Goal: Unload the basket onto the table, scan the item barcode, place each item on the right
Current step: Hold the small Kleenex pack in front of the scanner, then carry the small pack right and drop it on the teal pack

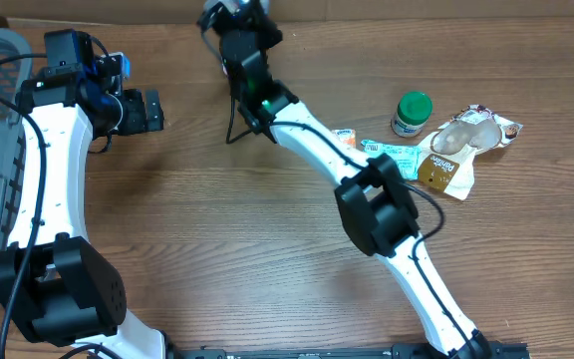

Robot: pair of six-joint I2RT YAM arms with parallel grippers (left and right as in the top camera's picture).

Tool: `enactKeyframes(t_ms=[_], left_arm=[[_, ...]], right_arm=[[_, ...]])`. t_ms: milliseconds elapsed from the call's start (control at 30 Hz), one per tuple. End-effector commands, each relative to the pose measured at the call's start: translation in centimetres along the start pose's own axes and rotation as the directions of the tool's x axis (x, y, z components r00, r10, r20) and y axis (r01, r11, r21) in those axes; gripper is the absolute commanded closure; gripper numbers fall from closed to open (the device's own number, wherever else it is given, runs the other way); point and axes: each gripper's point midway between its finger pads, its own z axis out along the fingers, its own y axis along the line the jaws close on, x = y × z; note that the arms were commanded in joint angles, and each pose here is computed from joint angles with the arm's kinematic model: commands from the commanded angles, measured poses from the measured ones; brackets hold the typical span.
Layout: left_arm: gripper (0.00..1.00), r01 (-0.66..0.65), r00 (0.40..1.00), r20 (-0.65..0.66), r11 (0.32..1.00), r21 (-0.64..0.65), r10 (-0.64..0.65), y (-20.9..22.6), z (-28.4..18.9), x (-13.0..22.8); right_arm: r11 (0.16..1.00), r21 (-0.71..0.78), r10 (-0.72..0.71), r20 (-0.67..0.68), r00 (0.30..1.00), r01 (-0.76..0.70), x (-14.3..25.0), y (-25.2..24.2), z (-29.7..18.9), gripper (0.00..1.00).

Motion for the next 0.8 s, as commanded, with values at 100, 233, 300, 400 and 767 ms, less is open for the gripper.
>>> enactKeyframes(t_ms=[100,233,300,400,767], left_arm=[[0.01,-0.02,0.999,0.03,1.0,-0.001,0.02,-0.1,-0.9,-0.7],[0.01,-0.02,0.999,0.03,1.0,-0.001,0.02,-0.1,-0.9,-0.7],[0.0,-0.02,0.999,0.03,1.0,-0.001,0.02,-0.1,-0.9,-0.7],[0.01,-0.02,0.999,0.03,1.0,-0.001,0.02,-0.1,-0.9,-0.7],[0.01,-0.02,0.999,0.03,1.0,-0.001,0.02,-0.1,-0.9,-0.7]], right_arm=[[0.929,0.067,0.37,-0.083,0.925,-0.365,-5.6,-11.9,-4.7,0.96],[0.867,-0.19,0.42,-0.22,0.881,-0.461,-5.8,-11.8,-7.5,0.96],[0.797,-0.296,0.438,-0.315,0.842,-0.526,-5.5,-12.3,-9.6,0.96],[0.685,-0.383,0.429,-0.476,0.768,-0.62,-4.0,-13.8,-13.1,0.96],[0.618,-0.191,0.141,-0.927,0.347,-0.763,12.3,-16.7,-19.5,0.96]])
